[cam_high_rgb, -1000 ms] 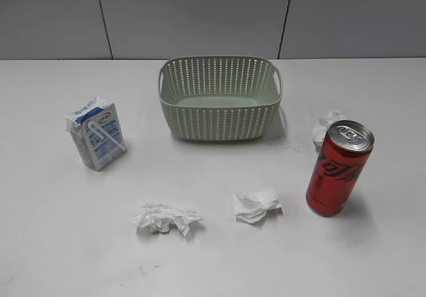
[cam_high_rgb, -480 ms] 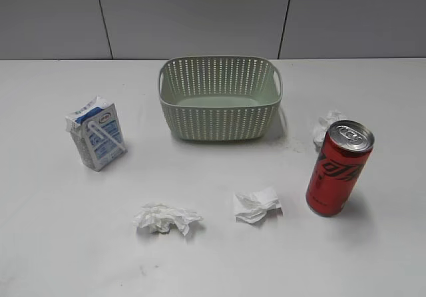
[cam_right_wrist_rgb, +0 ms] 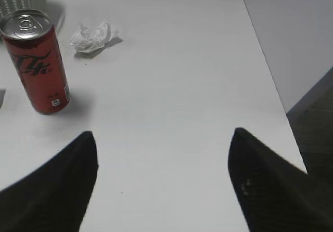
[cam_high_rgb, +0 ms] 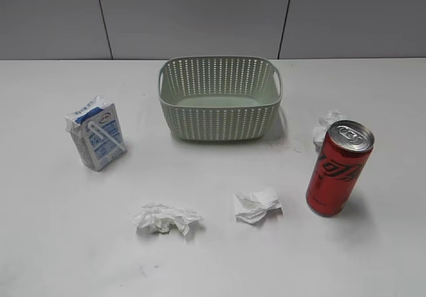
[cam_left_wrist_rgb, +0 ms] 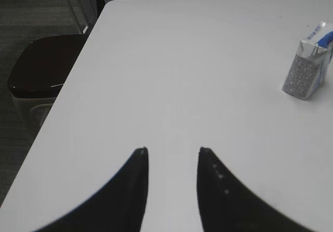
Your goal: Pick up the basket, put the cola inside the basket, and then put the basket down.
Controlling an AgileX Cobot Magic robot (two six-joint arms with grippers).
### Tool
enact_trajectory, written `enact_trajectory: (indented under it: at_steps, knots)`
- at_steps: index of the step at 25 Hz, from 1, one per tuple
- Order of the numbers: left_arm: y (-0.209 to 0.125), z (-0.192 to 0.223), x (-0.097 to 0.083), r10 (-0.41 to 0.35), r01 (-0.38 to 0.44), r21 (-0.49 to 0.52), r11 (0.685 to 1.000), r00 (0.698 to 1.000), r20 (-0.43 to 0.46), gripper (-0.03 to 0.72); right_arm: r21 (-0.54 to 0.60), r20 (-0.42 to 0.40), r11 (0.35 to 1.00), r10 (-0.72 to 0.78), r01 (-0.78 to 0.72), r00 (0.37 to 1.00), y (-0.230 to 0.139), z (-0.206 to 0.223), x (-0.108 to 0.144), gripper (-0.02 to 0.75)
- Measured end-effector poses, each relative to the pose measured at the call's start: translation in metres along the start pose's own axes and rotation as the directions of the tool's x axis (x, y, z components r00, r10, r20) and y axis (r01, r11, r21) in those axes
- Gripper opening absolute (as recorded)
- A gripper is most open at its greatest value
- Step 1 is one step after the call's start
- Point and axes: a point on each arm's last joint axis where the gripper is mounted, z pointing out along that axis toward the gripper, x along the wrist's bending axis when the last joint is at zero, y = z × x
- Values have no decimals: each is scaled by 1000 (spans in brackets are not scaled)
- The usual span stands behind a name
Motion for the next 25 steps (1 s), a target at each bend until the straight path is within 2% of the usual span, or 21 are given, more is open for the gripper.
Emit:
enact_trajectory:
  at_steps: [2,5,8,14,19,25]
  knots:
    - [0,0,0,-2,2,0,1000,1000,4,358,0,0,1000,0,0,1000,0,0,0,592]
    - [0,0,-1,-5,5,0,1000,1000,9,563,0,0,1000,-1,1,1000,0,0,0,591]
    - [4,3,-2,-6,6,10,1000,1000,15,663,0,0,1000,-1,1,1000,0,0,0,591]
    - [42,26,-10,-39,40,-9,999,996,79,679,0,0,1000,-1,1,1000,0,0,0,591]
    - [76,69,-20,-101,88,105,991,987,128,642,1,0,1000,-1,1,1000,0,0,0,592]
    - [120,127,-29,-129,88,256,963,981,145,618,1,0,1000,0,0,1000,0,0,0,592]
